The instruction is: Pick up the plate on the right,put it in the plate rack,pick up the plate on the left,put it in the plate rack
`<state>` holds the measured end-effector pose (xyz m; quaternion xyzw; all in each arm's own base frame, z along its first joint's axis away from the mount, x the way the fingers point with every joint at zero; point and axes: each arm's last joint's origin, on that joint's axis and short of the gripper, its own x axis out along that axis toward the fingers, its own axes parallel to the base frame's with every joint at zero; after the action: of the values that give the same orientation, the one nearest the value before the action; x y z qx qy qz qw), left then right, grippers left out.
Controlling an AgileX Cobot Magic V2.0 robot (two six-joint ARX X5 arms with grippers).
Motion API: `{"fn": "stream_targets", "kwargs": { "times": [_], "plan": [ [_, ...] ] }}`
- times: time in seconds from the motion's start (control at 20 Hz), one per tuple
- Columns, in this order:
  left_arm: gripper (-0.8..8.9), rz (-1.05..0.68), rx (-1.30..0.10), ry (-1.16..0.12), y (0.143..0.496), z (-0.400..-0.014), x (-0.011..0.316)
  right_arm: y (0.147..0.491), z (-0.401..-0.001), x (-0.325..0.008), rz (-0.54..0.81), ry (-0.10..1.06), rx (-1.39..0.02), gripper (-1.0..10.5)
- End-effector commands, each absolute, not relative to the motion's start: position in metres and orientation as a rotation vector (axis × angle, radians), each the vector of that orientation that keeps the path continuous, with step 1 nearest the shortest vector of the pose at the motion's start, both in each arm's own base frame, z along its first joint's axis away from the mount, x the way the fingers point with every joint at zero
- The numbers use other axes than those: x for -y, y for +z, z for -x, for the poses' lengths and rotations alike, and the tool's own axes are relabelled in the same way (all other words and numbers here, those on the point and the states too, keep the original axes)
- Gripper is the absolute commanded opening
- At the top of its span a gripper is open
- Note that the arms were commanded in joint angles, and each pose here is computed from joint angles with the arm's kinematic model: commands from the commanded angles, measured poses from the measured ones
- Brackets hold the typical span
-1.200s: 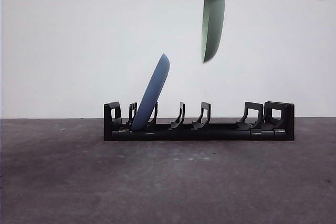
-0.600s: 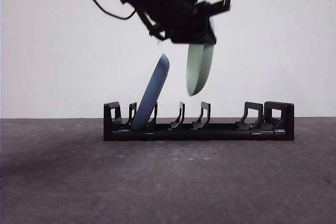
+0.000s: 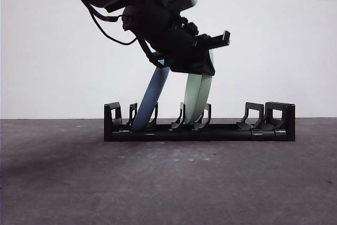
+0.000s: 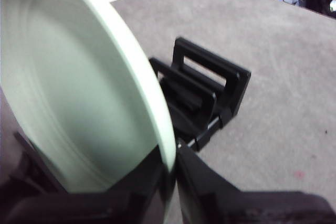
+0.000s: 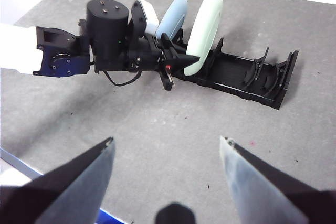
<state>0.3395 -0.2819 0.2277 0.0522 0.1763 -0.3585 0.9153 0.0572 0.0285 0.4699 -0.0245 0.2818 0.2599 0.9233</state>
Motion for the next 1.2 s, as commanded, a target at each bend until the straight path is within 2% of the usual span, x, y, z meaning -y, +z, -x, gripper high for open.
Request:
{"fn": "stream_targets", "kwargs": {
  "times": [0.05, 0.25, 0.55, 0.7, 0.75, 1.2],
  "plan": [
    [-0.09, -0.120, -0.385, -0.728, 0.218, -0.342, 0.283, 0.467, -0.056, -0.029, 0.046, 0.536, -0.609, 3.4],
    [-0.09, -0.157, -0.415, -0.677, 0.212, -0.343, 0.282, 0.467, -0.057, -0.029, 0.047, 0.536, -0.609, 3.4],
    [0.11, -0.170, -0.454, -0.688, 0.209, -0.340, 0.282, 0.465, -0.058, -0.029, 0.051, 0.536, -0.617, 3.4],
    [1.47, -0.166, -0.449, -0.696, 0.210, -0.338, 0.285, 0.461, -0.060, -0.030, 0.054, 0.536, -0.636, 3.4],
    [1.62, -0.165, -0.446, -0.697, 0.210, -0.337, 0.286, 0.459, -0.062, -0.031, 0.055, 0.535, -0.646, 3.4],
    [1.63, -0.141, -0.434, -0.713, 0.222, -0.329, 0.290, 0.450, -0.067, -0.034, 0.049, 0.572, -0.691, 3.4]
  ]
}}
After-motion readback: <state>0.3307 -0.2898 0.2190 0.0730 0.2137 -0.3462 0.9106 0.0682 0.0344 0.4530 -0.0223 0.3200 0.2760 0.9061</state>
